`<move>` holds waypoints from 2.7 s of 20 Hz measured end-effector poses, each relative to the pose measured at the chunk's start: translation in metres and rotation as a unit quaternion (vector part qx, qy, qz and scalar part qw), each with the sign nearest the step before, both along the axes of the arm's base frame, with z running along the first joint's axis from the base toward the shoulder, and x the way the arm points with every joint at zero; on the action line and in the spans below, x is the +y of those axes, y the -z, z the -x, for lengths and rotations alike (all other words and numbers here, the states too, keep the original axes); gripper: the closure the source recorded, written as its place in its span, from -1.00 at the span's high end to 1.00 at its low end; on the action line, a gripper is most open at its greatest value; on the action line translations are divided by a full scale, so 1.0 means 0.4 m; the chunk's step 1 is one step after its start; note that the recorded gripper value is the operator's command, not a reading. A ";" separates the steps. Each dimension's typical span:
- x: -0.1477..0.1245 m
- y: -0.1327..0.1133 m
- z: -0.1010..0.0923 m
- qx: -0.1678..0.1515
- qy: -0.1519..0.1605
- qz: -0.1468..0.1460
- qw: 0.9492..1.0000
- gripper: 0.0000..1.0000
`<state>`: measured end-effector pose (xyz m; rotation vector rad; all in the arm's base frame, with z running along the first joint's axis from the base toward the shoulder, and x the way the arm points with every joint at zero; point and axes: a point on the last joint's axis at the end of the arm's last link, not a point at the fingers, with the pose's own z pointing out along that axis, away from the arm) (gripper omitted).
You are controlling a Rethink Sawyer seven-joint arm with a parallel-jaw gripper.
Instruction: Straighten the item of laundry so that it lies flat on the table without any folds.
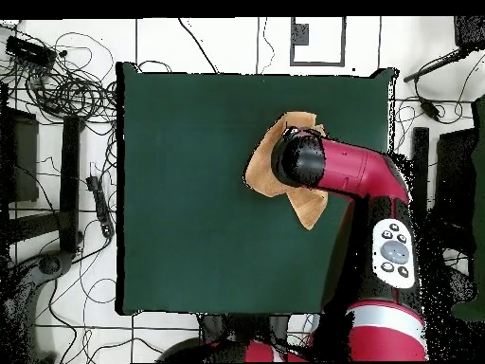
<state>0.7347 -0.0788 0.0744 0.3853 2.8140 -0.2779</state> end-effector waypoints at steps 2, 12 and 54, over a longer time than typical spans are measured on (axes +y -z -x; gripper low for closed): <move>0.000 0.003 0.003 0.002 -0.006 0.004 1.000 -1.00; 0.005 -0.009 0.001 -0.001 -0.022 0.013 1.000 1.00; -0.298 -0.111 0.023 -0.014 0.059 -0.030 0.998 1.00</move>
